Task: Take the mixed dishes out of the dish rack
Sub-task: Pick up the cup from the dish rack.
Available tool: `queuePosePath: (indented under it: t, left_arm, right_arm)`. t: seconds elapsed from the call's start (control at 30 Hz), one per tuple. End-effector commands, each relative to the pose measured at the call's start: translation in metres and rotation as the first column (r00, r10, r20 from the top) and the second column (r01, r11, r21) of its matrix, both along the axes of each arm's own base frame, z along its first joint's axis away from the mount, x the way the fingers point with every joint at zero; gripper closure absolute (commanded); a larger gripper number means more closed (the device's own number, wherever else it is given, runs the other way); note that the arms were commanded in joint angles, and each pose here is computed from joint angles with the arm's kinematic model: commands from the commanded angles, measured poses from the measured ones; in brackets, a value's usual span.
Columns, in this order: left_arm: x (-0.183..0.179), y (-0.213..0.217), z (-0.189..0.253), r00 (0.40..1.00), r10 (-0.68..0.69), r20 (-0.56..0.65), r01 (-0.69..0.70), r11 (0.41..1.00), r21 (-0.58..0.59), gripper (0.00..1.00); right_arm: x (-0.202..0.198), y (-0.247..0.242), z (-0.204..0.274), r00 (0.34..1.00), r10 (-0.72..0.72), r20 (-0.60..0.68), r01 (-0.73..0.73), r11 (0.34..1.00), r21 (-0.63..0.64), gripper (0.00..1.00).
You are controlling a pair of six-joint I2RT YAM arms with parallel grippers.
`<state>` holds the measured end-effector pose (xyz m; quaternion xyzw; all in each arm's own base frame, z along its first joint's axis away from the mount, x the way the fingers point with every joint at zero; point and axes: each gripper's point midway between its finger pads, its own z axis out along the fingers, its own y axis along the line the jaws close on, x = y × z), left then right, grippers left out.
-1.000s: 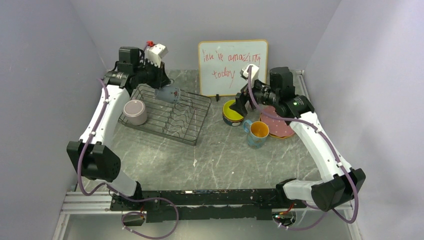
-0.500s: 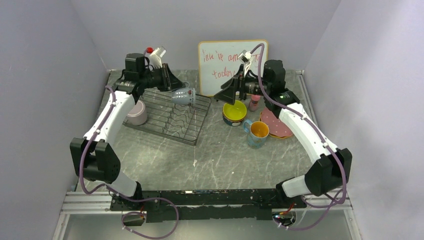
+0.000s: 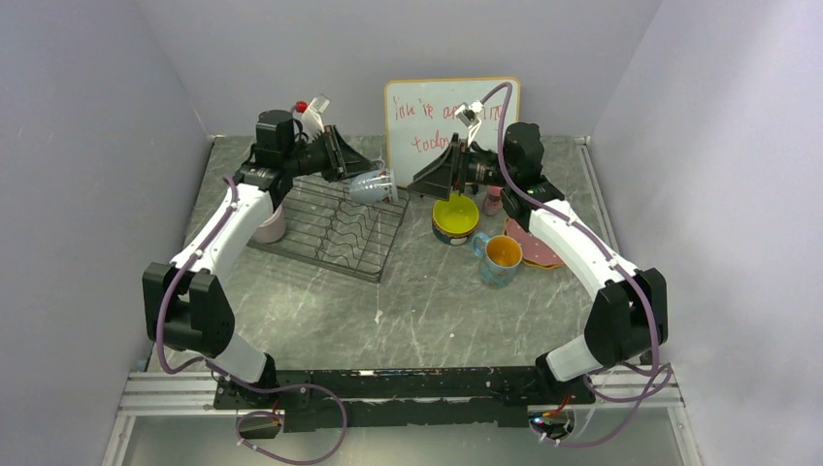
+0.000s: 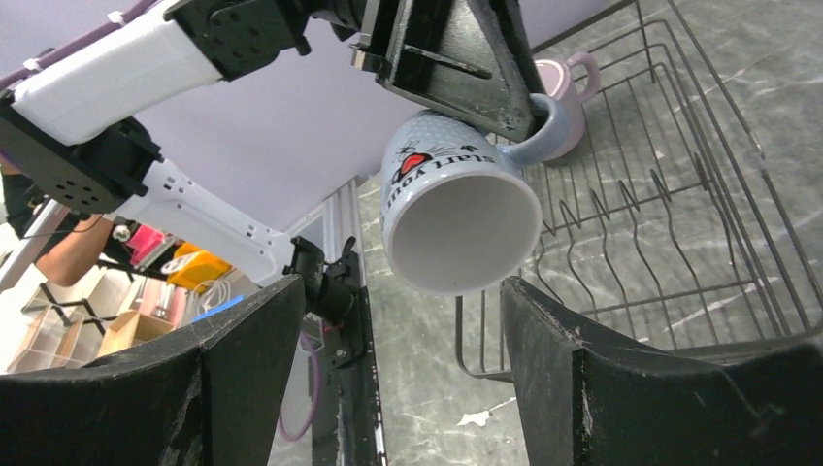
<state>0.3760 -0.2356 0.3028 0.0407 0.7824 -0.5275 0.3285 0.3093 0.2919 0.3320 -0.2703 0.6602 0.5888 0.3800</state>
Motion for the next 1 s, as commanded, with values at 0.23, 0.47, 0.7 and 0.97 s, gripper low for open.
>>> queuePosePath:
  t: [0.23,0.47,0.7,0.97]
  left_arm:
    - [0.001,-0.024,0.020,0.997,-0.073,0.008,0.074,0.989,-0.130,0.97]
    - [0.002,-0.035,0.013,0.996,-0.091,-0.009,0.089,0.987,-0.135,0.97]
    - [0.006,-0.039,0.009,0.995,-0.095,-0.021,0.091,0.983,-0.157,0.97]
    - [0.007,-0.040,0.006,0.995,-0.097,-0.018,0.093,0.982,-0.167,0.97]
  right_arm:
    - [-0.004,0.013,0.006,0.997,0.065,0.045,-0.066,0.998,0.020,0.26]
    - [-0.007,0.022,0.002,0.995,0.095,0.041,-0.096,0.995,0.008,0.33]
    - [-0.011,0.033,-0.001,0.991,0.129,0.039,-0.129,0.992,-0.002,0.44]
    - [-0.010,0.035,0.000,0.989,0.147,0.028,-0.147,0.989,0.004,0.81]
